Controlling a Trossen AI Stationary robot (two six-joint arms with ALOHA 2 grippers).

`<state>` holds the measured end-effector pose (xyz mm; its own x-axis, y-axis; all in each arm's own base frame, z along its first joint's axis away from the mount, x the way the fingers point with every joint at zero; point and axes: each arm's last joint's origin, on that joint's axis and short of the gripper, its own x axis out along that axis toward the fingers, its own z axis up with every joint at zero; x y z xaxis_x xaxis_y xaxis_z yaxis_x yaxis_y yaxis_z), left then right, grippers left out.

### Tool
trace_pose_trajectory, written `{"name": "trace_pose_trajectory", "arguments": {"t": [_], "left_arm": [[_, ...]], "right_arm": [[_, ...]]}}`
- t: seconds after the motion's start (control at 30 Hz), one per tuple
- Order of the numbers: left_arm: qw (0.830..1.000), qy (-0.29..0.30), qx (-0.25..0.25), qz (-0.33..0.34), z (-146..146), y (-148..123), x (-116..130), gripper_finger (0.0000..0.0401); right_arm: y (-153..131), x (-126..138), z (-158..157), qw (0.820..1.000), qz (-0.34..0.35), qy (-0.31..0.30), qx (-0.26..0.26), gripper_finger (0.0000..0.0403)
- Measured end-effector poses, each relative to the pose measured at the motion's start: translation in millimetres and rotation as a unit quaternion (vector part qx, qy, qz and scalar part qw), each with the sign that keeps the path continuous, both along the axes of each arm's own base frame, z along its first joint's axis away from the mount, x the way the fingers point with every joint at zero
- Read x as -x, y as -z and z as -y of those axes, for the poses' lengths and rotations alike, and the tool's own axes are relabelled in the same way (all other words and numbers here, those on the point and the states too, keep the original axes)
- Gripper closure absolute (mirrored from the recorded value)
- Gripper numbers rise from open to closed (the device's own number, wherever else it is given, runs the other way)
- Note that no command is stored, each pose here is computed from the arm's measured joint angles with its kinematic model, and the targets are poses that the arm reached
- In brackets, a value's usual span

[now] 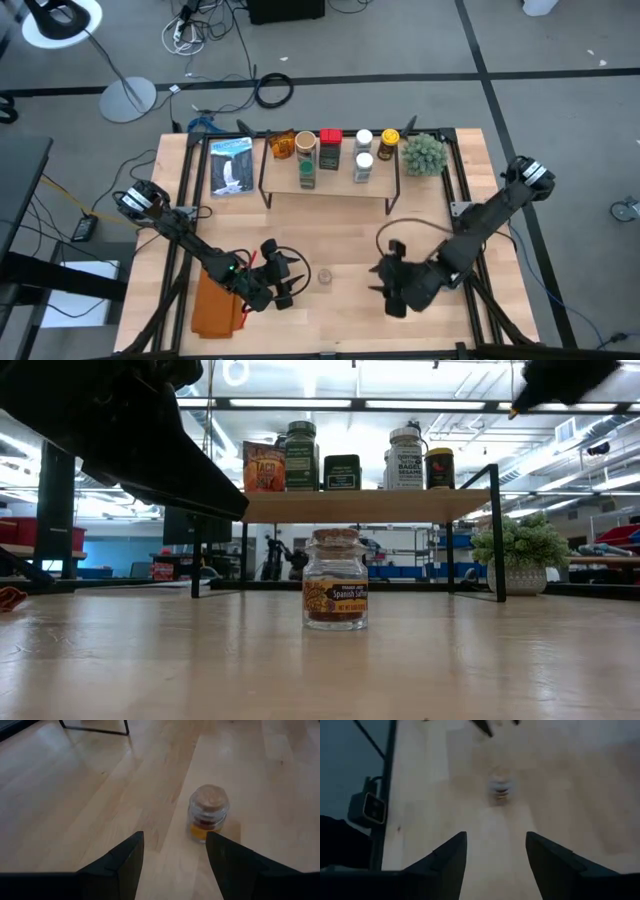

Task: Shelf spices
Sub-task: Put the brown seasoning bottle on the shelf

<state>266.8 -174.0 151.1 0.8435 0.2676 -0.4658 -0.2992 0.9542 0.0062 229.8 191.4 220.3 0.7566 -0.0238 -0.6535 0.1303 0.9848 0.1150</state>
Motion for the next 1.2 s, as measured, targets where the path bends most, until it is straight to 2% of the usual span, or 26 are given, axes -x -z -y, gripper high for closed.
{"name": "trace_pose_trajectory", "arguments": {"t": [0.1, 0.3, 0.53, 0.77, 1.03, 1.2], "left_arm": [[1.0, 0.005, -0.018, -0.001, -0.7, -0.6, -0.8, 0.0182], [1.0, -0.006, -0.009, 0.003, -3.0, -0.7, -2.3, 0.0182], [1.0, -0.006, -0.008, 0.003, -2.8, -0.7, -2.2, 0.0182], [1.0, -0.002, -0.006, 0.001, -2.1, -0.6, -1.8, 0.0182], [1.0, -0.001, -0.007, -0.001, -2.2, -0.3, -1.6, 0.0182], [1.0, -0.001, -0.008, -0.001, -2.2, -0.2, -1.6, 0.0182]], "right_arm": [[40.6, 2.0, -2.2, 1.0, 0.002, -0.019, 0.015, 0.0204], [80.8, -20.8, 1.6, 1.0, 0.016, -0.024, 0.0, 0.0204], [90.9, -74.1, 5.5, 0.993, -0.003, -0.116, 0.031, 0.0204], [89.4, -112.2, 26.9, 0.994, -0.023, -0.093, 0.046, 0.0204], [83.7, -129.2, 51.5, 0.995, -0.023, -0.096, 0.008, 0.0204], [83.2, -133.0, 59.2, 0.992, -0.022, -0.121, 0.012, 0.0201]]}}
